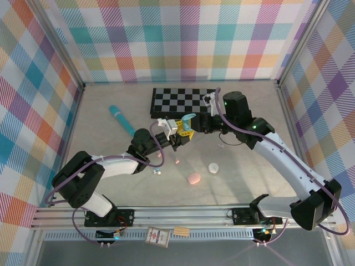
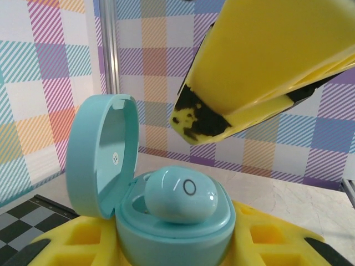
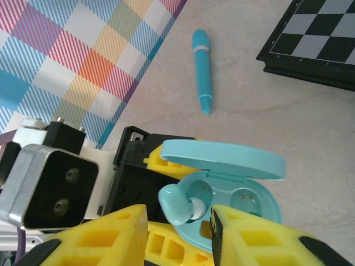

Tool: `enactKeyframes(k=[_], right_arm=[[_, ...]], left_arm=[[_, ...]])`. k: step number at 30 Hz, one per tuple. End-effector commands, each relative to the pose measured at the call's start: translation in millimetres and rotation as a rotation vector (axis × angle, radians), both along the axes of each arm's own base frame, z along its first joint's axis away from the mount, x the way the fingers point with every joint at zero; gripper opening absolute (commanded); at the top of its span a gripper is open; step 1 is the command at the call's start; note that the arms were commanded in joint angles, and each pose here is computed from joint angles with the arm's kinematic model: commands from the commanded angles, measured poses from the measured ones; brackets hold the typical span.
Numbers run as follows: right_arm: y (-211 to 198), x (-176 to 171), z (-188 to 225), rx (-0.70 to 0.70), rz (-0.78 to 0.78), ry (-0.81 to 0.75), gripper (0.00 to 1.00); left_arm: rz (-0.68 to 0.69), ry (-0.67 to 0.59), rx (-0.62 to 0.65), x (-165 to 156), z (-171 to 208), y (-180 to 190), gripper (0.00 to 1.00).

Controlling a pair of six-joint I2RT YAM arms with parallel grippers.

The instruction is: Insert the wireless bluetooth earbuds into the charging case

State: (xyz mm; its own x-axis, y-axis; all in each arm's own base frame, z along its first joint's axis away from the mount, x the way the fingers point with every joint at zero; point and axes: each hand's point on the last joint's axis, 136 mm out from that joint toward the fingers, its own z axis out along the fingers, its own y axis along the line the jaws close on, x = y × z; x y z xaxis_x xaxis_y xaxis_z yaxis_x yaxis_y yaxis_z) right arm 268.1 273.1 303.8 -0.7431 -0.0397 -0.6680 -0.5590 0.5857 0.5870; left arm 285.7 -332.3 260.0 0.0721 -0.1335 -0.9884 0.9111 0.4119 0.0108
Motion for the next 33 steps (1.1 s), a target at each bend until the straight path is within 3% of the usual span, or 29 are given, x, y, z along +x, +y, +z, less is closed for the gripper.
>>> enactKeyframes(k=[1, 11, 19, 33], right_arm=[[2, -7, 14, -0.043, 0.029, -0.074, 0.38], [9, -3, 1, -0.264, 0.027, -0.14, 0.43], [16, 1, -7, -0.299, 0.043, -0.139, 0.43], [14, 4, -9, -0.293, 0.001, -0.105, 0.26]], left_arm=[[-0.015, -0.043, -0.053, -2, 18, -4, 0.27], [-0.008, -0.034, -0.038, -2, 12, -3, 0.27], [-0.008, -0.044, -0.029, -4, 13, -2, 0.27], [-0.014, -0.054, -0.033, -6, 17, -1, 0.27]])
